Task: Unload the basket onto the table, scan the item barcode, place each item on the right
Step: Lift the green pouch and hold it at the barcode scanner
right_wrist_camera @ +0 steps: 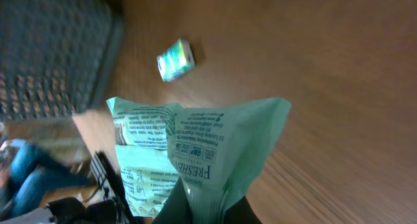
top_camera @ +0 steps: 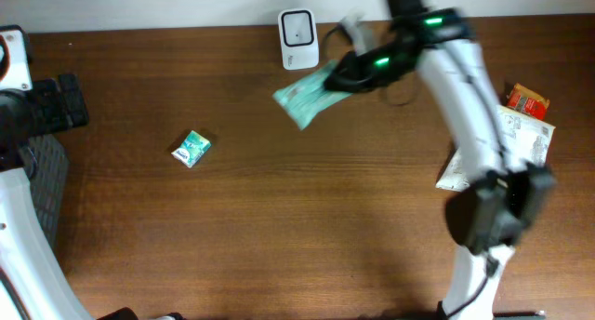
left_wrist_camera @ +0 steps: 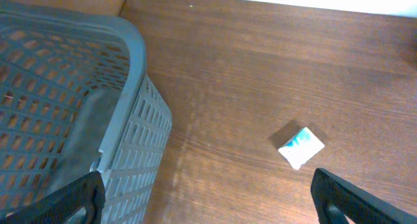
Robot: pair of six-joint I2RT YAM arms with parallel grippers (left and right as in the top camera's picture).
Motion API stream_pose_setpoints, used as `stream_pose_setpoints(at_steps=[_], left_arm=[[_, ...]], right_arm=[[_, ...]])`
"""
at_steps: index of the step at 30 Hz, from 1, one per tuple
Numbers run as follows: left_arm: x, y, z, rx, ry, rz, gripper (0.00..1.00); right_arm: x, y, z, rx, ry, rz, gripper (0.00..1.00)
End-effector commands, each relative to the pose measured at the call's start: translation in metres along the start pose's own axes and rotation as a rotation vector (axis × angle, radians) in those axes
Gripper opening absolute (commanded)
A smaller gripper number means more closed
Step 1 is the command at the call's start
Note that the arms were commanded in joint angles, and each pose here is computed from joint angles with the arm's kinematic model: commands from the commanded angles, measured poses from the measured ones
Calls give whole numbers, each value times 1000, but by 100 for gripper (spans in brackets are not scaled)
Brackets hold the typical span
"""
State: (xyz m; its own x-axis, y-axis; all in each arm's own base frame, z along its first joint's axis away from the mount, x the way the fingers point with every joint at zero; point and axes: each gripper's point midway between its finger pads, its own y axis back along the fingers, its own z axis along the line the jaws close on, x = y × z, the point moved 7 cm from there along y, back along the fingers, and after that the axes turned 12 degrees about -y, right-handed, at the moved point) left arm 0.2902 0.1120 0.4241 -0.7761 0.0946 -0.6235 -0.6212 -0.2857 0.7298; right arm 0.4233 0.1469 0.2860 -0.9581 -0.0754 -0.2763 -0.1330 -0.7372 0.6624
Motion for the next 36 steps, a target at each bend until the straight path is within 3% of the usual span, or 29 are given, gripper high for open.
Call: stream_pose_setpoints(at_steps=[1, 7, 21, 23, 29, 36], left_arm=[[0, 0, 1, 5, -8, -3, 99], [0, 0, 1, 6, -8, -3, 99], [0, 0, 1, 6, -8, -3, 99], [0, 0, 1, 5, -8, -3, 99], [0, 0, 1, 6, -8, -3, 99], [0, 0, 1, 6, -8, -3, 99]], right_arm=[[3, 62, 8, 65, 31, -134, 4], [15, 153, 37, 450, -25, -510, 4], [18, 151, 64, 252, 80, -482, 4], [2, 145, 73, 270, 148, -546, 4], [-71, 75, 65, 678, 450, -705, 4], [-139, -9, 21, 905, 1059, -643, 4]])
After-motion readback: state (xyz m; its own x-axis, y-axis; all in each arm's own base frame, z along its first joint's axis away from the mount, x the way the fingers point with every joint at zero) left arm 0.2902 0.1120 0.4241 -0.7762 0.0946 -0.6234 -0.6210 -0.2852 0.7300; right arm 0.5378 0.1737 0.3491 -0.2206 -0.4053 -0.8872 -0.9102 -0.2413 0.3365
